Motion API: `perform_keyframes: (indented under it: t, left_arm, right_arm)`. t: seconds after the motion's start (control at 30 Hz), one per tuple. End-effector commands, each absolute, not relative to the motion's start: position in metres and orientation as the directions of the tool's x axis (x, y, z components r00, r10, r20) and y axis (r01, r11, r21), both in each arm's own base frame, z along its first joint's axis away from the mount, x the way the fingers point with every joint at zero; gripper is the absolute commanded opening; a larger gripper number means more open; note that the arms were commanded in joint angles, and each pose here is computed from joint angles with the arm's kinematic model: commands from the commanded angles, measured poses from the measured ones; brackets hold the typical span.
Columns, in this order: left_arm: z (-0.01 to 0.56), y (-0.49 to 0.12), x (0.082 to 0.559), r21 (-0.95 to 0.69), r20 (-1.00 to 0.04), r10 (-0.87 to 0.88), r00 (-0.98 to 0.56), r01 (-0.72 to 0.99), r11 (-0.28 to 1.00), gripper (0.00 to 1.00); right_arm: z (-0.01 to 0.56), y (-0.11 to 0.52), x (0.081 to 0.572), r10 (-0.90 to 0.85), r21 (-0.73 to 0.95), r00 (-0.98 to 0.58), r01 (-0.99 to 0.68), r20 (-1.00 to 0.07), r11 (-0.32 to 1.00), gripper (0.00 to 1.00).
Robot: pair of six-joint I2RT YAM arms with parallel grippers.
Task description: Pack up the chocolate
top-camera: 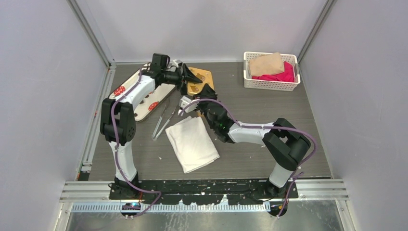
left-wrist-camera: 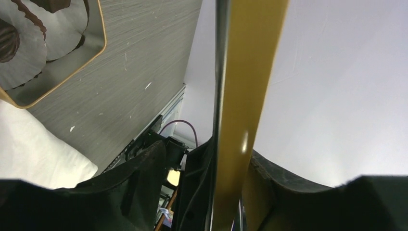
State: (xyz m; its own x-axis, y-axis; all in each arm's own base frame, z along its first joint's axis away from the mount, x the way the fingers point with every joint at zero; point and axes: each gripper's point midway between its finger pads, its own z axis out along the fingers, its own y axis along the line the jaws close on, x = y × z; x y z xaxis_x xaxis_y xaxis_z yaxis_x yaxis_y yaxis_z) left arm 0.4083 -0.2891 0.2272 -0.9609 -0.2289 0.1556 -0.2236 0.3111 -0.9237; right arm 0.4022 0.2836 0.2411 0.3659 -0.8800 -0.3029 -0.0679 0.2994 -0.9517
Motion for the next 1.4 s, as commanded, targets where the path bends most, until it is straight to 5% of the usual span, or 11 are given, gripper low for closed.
perform_keyframes:
  t: [0.0,0.33,0.47,0.6,0.67,0.77,0.83,1.1,1.37]
  left_arm:
    - [0.237,-0.291,0.415,-0.946,0.121,-0.232,-0.965,-0.183,0.268,0.52]
    - [0.24,-0.29,0.414,-0.951,0.091,-0.233,-0.968,-0.154,0.268,0.24]
    - [0.24,-0.29,0.414,-0.952,0.084,-0.235,-0.968,-0.148,0.267,0.01]
    - [0.246,-0.292,0.418,-0.963,0.065,-0.236,-0.97,-0.123,0.239,0.0]
    - [0.251,-0.293,0.42,-0.969,0.055,-0.234,-0.971,-0.108,0.221,0.0]
    - [0.256,-0.294,0.421,-0.975,0.046,-0.236,-0.971,-0.095,0.2,0.0]
    - [0.263,-0.295,0.424,-0.982,0.04,-0.242,-0.969,-0.083,0.168,0.0]
    - [0.275,-0.298,0.437,-0.995,0.002,-0.261,-0.965,-0.029,0.099,0.0]
    - [0.283,-0.299,0.453,-0.995,-0.05,-0.282,-0.958,0.024,0.096,0.0]
  right_arm:
    - [0.287,0.282,0.393,-0.855,-0.922,0.395,0.045,-0.338,0.385,0.01]
    - [0.267,0.265,0.388,-0.873,-0.924,0.327,0.0,-0.36,0.382,0.01]
    - [0.261,0.259,0.386,-0.878,-0.924,0.308,-0.009,-0.367,0.383,0.01]
    - [0.258,0.254,0.384,-0.876,-0.917,0.288,-0.024,-0.387,0.397,0.01]
    - [0.258,0.251,0.383,-0.871,-0.909,0.275,-0.031,-0.407,0.415,0.15]
    - [0.26,0.245,0.38,-0.86,-0.892,0.25,-0.037,-0.444,0.45,0.53]
    - [0.259,0.241,0.378,-0.849,-0.876,0.223,-0.055,-0.478,0.479,0.96]
    - [0.269,0.214,0.348,-0.744,-0.745,0.09,-0.192,-0.662,0.639,1.0]
    - [0.278,0.188,0.305,-0.396,-0.357,-0.083,-0.296,-0.914,0.886,1.0]
